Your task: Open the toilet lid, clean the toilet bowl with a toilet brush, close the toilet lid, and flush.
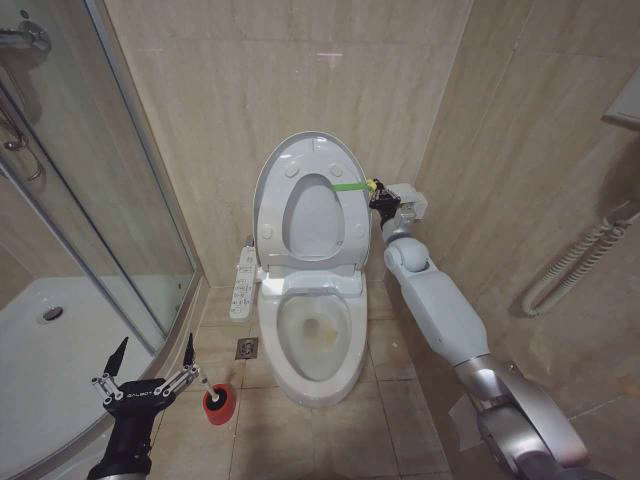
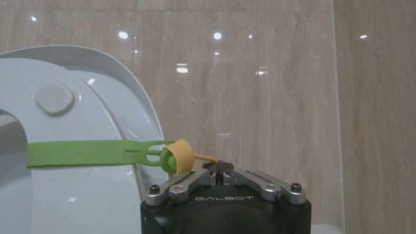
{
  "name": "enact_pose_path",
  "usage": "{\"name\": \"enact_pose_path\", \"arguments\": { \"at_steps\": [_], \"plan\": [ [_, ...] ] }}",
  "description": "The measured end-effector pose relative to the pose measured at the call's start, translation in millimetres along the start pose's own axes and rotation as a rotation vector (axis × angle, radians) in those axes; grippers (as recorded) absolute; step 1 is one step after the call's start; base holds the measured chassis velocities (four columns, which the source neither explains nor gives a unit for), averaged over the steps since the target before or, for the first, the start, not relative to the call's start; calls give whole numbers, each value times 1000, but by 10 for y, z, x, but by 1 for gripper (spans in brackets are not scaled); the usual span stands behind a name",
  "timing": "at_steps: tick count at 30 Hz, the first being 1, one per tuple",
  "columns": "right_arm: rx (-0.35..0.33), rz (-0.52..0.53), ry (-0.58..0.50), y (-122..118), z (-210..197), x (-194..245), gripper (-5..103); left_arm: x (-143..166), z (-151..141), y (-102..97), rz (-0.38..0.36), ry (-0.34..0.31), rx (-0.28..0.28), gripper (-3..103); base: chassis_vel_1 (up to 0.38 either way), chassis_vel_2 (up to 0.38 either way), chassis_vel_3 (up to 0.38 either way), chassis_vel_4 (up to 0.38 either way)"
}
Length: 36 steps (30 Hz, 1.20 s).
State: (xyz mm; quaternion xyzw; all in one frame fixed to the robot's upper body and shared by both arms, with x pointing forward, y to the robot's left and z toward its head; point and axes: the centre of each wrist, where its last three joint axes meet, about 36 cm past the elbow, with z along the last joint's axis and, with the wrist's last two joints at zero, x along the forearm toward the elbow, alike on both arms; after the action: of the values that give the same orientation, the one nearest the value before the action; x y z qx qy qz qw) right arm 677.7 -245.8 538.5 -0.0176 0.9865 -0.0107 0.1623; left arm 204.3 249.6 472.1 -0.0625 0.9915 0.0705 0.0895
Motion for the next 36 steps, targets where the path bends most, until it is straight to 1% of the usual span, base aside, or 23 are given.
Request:
{"name": "enact_pose_path", "arguments": {
  "at_steps": [7, 14, 22, 23, 30, 31, 36],
  "plan": [
    [16, 7, -3, -24, -61, -119, 2, 0, 0, 0, 0, 0, 0, 100, 0, 0, 0, 0],
    [25, 4, -12, -60, -98, -74, 2, 0, 0, 0, 0, 0, 0, 100, 0, 0, 0, 0],
    [27, -8, -11, -139, -76, 234, 2, 0, 0, 0, 0, 0, 0, 100, 0, 0, 0, 0],
    [27, -9, -9, -159, -68, 285, 5, 0, 0, 0, 0, 0, 0, 100, 0, 0, 0, 0],
    [26, -18, -1, -238, -59, 536, 5, 0, 0, 0, 0, 0, 0, 100, 0, 0, 0, 0],
    [25, -20, 0, -247, -60, 576, 32, 0, 0, 0, 0, 0, 0, 100, 0, 0, 0, 0],
    [32, -28, 3, -301, -61, 756, 32, 0, 0, 0, 0, 0, 0, 100, 0, 0, 0, 0]
  ]
}}
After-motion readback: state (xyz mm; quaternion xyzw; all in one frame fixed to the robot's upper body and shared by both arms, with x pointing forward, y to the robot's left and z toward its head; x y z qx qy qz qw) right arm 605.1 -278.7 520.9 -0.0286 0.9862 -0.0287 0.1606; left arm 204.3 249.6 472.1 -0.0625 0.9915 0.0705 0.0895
